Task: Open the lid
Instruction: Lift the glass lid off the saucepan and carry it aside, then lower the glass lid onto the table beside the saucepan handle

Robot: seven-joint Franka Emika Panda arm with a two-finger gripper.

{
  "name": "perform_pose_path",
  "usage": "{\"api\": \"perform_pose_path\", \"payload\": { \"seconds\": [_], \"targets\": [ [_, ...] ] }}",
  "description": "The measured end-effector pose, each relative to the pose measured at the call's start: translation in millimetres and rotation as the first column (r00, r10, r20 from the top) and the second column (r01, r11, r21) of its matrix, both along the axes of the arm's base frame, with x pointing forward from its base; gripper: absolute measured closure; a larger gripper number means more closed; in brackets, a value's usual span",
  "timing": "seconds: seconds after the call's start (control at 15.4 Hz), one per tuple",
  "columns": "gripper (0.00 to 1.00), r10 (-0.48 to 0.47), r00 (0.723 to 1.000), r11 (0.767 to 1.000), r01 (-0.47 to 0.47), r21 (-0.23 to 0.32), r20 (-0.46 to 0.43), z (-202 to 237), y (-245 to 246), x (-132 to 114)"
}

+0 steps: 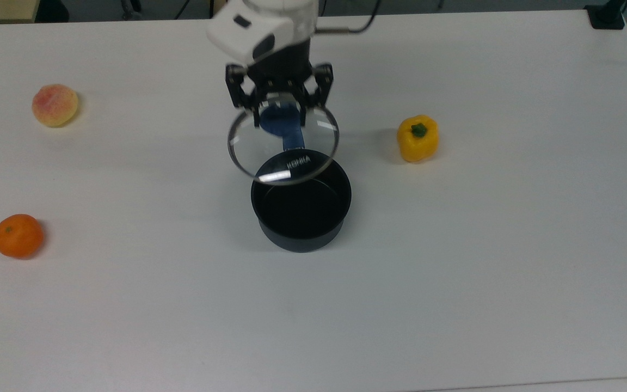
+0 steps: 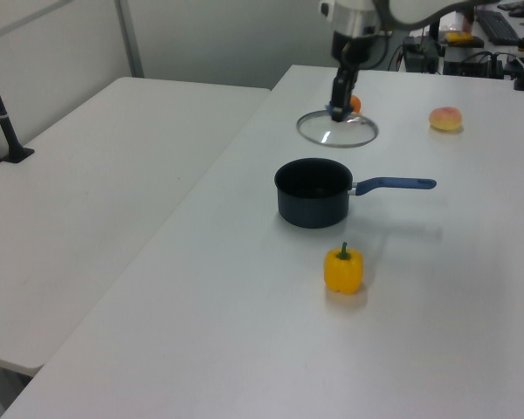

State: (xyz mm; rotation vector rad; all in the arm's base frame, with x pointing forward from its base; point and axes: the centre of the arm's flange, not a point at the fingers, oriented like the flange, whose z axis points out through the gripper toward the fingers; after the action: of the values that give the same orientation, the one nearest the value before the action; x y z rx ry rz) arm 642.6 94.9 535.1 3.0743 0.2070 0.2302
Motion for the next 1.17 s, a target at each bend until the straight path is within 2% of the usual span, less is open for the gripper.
{"api": "perform_pose_path", "payload": {
  "seconds": [0.32, 0.58, 0.84, 1.04, 1.17],
  "targets": [
    [0.34, 0.088, 0.990, 0.996, -0.091, -0.023, -0.107, 35, -40, -55],
    [0.34, 0.167, 0.960, 0.985, -0.174, -0.014, -0.223, 32, -73, -96],
    [0.34, 0.177, 0.931, 0.983, -0.183, 0.010, -0.319, -8, -119, -130],
    [0.34, 0.176, 0.895, 0.979, -0.202, -0.020, -0.410, -66, -134, -159],
    [0.34, 0.188, 0.896, 0.974, -0.222, -0.039, -0.402, -111, -137, -168]
  ]
}}
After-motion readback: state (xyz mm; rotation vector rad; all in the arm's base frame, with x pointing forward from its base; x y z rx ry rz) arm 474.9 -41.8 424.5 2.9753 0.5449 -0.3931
